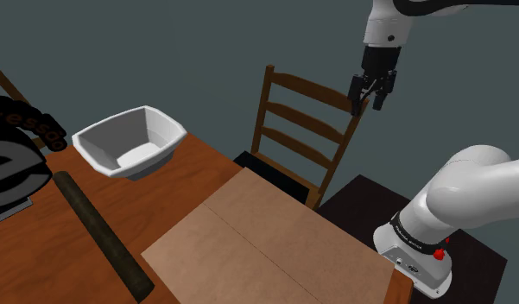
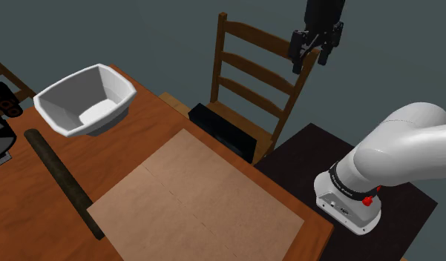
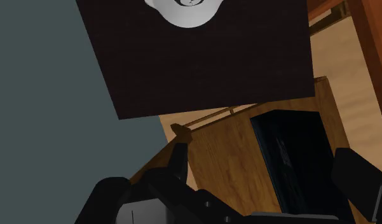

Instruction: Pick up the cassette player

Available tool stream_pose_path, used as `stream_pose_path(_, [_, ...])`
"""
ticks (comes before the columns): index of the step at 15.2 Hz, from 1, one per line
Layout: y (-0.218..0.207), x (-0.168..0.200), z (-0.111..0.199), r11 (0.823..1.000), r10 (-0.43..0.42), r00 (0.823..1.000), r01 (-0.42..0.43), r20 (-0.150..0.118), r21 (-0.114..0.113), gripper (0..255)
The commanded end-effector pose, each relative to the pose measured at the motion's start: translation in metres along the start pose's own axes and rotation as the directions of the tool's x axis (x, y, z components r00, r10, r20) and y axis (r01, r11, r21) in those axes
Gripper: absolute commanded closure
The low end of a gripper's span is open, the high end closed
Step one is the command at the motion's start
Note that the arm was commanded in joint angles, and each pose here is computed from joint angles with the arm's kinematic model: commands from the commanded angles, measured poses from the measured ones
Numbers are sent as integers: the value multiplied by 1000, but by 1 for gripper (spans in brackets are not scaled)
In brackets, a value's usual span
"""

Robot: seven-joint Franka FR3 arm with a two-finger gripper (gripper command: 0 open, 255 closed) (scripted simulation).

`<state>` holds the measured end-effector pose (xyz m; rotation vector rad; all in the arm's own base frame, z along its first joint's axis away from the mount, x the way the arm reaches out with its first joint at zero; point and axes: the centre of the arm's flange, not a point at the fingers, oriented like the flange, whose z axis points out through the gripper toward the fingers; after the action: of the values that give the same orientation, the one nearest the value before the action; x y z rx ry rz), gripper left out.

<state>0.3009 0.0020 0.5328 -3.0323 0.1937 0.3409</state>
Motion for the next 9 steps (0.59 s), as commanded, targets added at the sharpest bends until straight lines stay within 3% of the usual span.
stream_pose_path(1, [0, 0, 0, 1000, 0, 1000, 0, 0, 0, 0])
stream_pose_path(9, [-60, 1, 91, 998, -25, 996, 20, -82, -52, 0])
